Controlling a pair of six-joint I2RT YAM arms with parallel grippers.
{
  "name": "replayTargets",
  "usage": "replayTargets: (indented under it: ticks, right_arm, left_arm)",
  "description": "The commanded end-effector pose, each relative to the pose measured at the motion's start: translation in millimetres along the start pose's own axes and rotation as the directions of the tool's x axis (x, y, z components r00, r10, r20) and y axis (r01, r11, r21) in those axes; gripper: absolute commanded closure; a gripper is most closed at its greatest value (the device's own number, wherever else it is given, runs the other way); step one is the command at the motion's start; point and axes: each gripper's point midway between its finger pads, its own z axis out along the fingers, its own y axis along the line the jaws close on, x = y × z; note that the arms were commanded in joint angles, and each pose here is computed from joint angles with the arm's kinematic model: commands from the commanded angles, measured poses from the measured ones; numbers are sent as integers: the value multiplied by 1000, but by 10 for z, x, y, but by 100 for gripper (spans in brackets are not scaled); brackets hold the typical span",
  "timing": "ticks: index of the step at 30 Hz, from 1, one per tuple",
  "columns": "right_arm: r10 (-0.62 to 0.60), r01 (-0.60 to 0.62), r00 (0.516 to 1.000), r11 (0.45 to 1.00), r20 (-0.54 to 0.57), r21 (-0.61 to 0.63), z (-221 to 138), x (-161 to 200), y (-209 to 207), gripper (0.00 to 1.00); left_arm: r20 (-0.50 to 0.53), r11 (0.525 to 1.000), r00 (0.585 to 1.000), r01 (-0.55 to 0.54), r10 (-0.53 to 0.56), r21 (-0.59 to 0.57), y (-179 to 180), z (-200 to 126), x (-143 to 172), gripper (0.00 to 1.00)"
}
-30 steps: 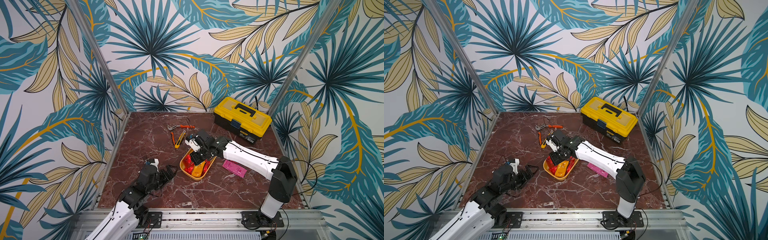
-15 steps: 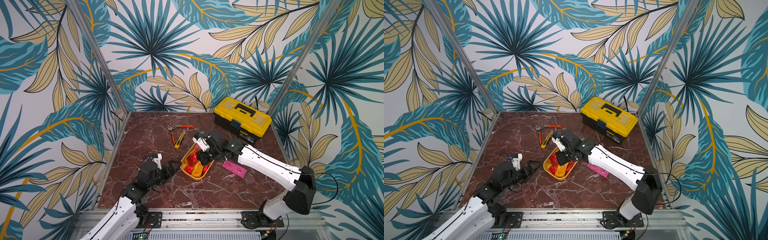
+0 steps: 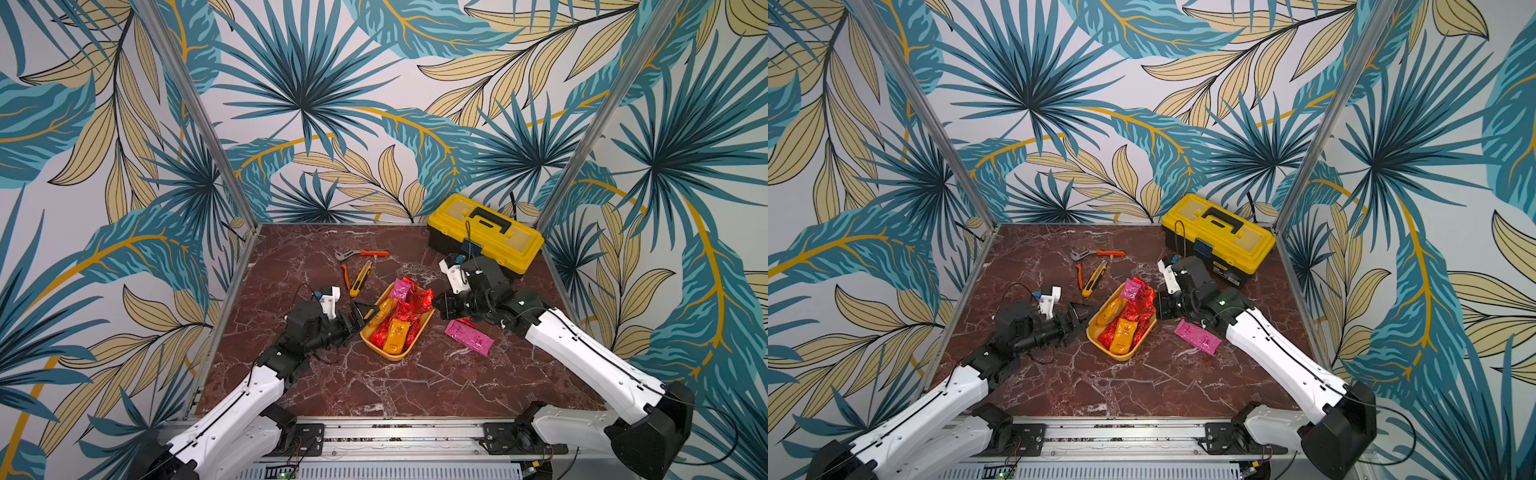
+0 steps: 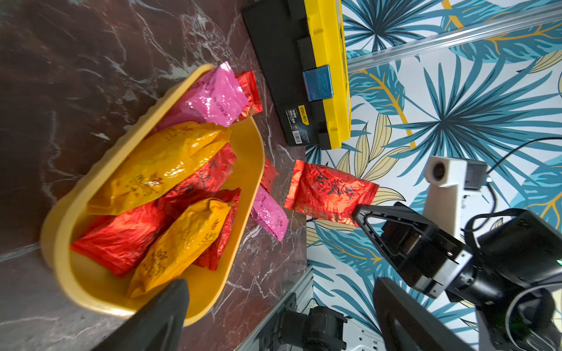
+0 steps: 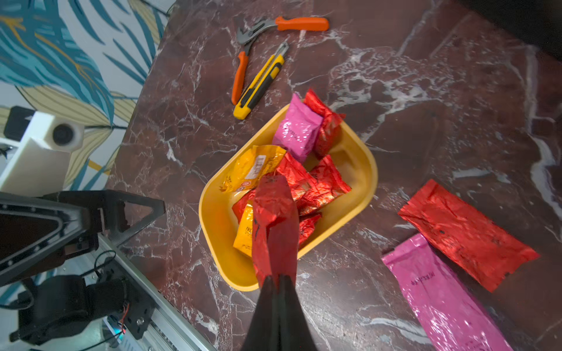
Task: Take the tea bags out of the storage box
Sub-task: Place the tea bag at the center of the board.
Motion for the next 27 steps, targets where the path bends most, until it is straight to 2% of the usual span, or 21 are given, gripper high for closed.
replayTargets:
  ticks: [1, 6, 9, 17, 19, 25, 27]
  right_arm:
    - [121, -120, 992, 992, 46, -28, -71, -24, -181, 100]
    - [251, -251, 965, 968, 81, 0, -129, 21, -559, 100]
    - [358, -359, 929, 933, 93, -7, -108, 72, -818, 100]
    - [631, -625, 773, 775, 69, -92, 82, 304, -1460, 100]
    - [669, -665, 741, 742, 50, -85, 138, 398, -1583, 100]
    - [691, -688, 719, 723, 73, -58, 218, 469, -1850, 100]
    - [691, -691, 718, 722, 80, -30, 224, 508, -1911, 93]
  left_arm:
    - [-54, 994, 996, -60, 65, 90, -380, 125, 23, 0]
    - [-137, 987, 982, -116, 131, 111, -625, 450, 213, 0]
    - [-161, 985, 977, -117, 137, 128, -695, 599, 279, 0]
    - [-184, 985, 974, -106, 131, 138, -691, 752, 338, 0]
    - [-182, 985, 974, -111, 134, 134, -685, 747, 337, 0]
    - [-185, 987, 973, -121, 138, 102, -605, 734, 348, 0]
    - [-178, 989, 975, -121, 135, 85, -558, 733, 341, 0]
